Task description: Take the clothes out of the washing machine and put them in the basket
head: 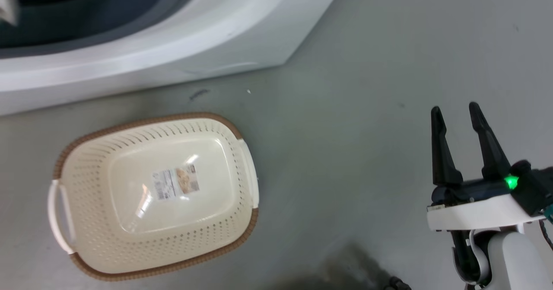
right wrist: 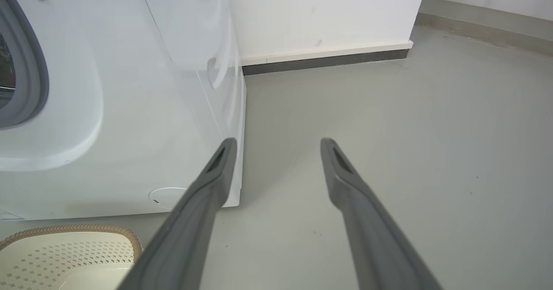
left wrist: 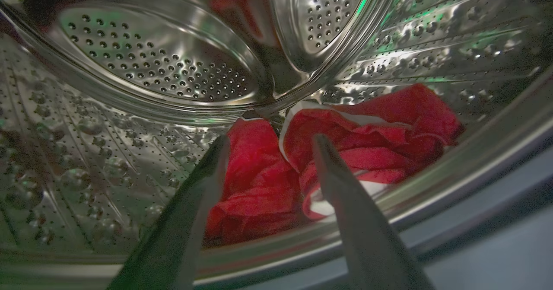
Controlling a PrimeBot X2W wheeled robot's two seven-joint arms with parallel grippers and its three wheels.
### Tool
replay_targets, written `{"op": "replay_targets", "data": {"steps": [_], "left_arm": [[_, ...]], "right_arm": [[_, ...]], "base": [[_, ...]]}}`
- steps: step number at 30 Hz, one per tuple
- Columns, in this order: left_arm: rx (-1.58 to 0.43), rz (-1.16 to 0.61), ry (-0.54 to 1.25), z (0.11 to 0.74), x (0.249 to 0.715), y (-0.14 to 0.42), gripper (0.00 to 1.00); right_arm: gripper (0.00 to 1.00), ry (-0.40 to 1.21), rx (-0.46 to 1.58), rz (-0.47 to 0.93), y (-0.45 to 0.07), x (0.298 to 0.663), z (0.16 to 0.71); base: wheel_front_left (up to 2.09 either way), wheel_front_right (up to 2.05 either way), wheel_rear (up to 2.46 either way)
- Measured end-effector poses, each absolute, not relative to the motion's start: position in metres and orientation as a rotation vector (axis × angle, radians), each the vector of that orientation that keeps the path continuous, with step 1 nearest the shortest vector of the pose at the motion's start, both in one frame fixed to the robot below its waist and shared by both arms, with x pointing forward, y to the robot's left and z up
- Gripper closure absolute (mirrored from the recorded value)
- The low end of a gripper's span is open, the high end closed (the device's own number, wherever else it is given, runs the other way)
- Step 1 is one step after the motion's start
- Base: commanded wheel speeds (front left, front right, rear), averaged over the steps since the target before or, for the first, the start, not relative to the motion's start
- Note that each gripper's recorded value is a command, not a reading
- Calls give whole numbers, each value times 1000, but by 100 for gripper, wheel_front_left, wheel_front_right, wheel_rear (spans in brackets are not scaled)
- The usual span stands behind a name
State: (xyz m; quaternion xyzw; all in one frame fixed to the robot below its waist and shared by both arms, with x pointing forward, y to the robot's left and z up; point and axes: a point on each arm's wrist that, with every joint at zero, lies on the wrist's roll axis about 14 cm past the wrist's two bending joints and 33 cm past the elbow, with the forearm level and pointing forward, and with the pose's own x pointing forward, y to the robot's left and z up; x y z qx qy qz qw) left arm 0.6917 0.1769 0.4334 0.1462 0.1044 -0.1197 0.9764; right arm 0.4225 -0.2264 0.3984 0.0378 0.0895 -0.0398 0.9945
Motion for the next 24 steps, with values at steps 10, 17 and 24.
{"op": "replay_targets", "data": {"steps": [10,17,24], "left_arm": [[415,-180,530,378,762,199,0],[438,-133,749,335,774,211,0],[391,-112,911,295,769,218,0]], "right_arm": [[0,279,95,-109,-233,420,360],[0,312,99,-123,-235,415,352],[0,343,104,-141,-237,408,345]], "base": [[0,0,0],[0,0,0],[0,0,0]]}}
